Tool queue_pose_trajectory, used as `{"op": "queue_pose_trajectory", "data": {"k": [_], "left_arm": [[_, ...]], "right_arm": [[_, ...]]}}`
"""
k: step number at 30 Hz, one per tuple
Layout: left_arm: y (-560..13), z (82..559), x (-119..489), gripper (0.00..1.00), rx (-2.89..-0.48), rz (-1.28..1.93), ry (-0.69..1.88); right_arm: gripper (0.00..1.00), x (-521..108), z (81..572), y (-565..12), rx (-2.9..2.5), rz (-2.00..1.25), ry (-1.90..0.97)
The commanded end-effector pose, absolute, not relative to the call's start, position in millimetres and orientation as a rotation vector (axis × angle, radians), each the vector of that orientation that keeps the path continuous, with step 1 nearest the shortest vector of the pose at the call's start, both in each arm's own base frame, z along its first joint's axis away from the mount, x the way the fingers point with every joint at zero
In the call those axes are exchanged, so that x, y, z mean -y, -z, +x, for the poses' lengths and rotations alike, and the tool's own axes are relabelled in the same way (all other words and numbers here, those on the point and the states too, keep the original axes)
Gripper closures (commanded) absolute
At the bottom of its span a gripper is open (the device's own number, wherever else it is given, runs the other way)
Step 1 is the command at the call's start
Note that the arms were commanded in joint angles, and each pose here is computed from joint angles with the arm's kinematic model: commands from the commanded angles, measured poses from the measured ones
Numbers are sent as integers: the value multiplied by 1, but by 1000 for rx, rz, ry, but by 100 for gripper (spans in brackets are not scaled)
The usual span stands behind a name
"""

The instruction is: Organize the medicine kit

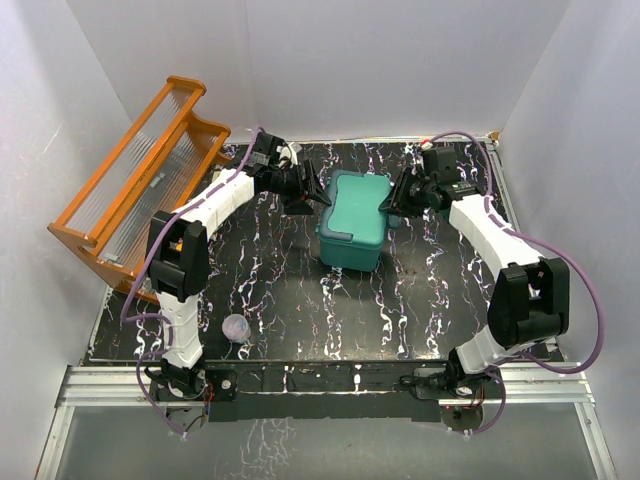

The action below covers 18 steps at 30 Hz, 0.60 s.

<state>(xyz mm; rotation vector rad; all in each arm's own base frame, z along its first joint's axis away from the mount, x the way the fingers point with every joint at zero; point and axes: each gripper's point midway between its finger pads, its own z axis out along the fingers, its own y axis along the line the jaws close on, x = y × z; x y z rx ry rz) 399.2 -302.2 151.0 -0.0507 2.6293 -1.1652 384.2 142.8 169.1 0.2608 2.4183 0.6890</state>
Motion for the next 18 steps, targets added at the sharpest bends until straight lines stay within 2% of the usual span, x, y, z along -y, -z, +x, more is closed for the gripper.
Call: {"op": "queue_pose_trajectory", "data": {"k": [1, 7, 11, 16, 18], "left_arm": [[-155, 397, 290, 38, -2631, -59, 1147], [-156, 399, 266, 42, -2616, -101, 1130], [-178, 397, 271, 41, -2552, 52, 1199], [-192, 407, 268, 38, -2516, 108, 1137], [-190, 415, 263, 32, -2511, 77, 1077]], "right_arm": [[76, -176, 378, -162, -2435, 173, -787], [76, -189, 383, -166, -2407, 100, -828], [71, -178, 390, -179, -2384, 148, -770], [51, -154, 397, -207, -2282, 218, -761], [40, -146, 397, -214, -2239, 221, -744]]}}
